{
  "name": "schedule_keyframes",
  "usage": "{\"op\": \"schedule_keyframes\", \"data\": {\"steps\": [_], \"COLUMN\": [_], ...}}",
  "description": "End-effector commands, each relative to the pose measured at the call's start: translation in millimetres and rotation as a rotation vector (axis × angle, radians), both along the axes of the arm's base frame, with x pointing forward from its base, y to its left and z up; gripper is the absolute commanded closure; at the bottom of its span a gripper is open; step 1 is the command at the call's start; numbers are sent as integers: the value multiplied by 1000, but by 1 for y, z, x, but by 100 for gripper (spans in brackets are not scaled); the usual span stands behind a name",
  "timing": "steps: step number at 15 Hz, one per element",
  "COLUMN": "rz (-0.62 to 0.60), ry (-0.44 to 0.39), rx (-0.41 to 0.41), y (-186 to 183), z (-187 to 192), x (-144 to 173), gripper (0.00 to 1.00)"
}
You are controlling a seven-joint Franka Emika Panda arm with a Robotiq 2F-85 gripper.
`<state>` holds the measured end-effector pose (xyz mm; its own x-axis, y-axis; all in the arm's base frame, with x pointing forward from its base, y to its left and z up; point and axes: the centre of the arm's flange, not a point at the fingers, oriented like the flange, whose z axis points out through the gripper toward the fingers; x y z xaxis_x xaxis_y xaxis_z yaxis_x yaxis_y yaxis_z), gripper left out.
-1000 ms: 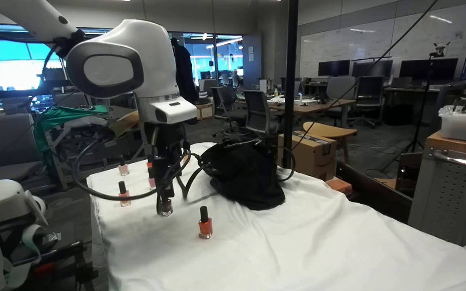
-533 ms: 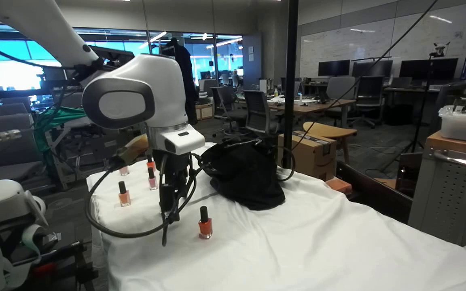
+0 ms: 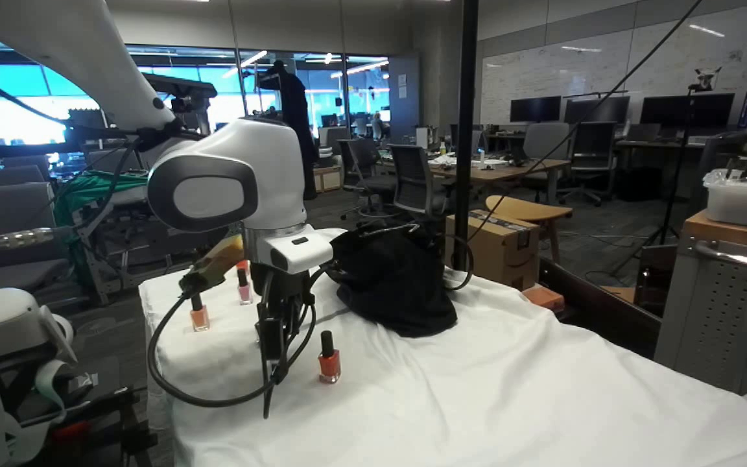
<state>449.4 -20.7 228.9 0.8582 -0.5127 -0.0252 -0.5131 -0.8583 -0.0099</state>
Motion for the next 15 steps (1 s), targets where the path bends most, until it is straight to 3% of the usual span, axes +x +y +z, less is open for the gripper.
{"op": "schedule_keyframes", "data": {"steps": [1,8,15], "rz": [-16,-58,-104], "ry": [-25,-27,16], "rx": [0,-7,24], "y": [-4,-18,-26], "z": [0,-5,-30], "x": [17,39,34], "gripper": [0,0,0]}}
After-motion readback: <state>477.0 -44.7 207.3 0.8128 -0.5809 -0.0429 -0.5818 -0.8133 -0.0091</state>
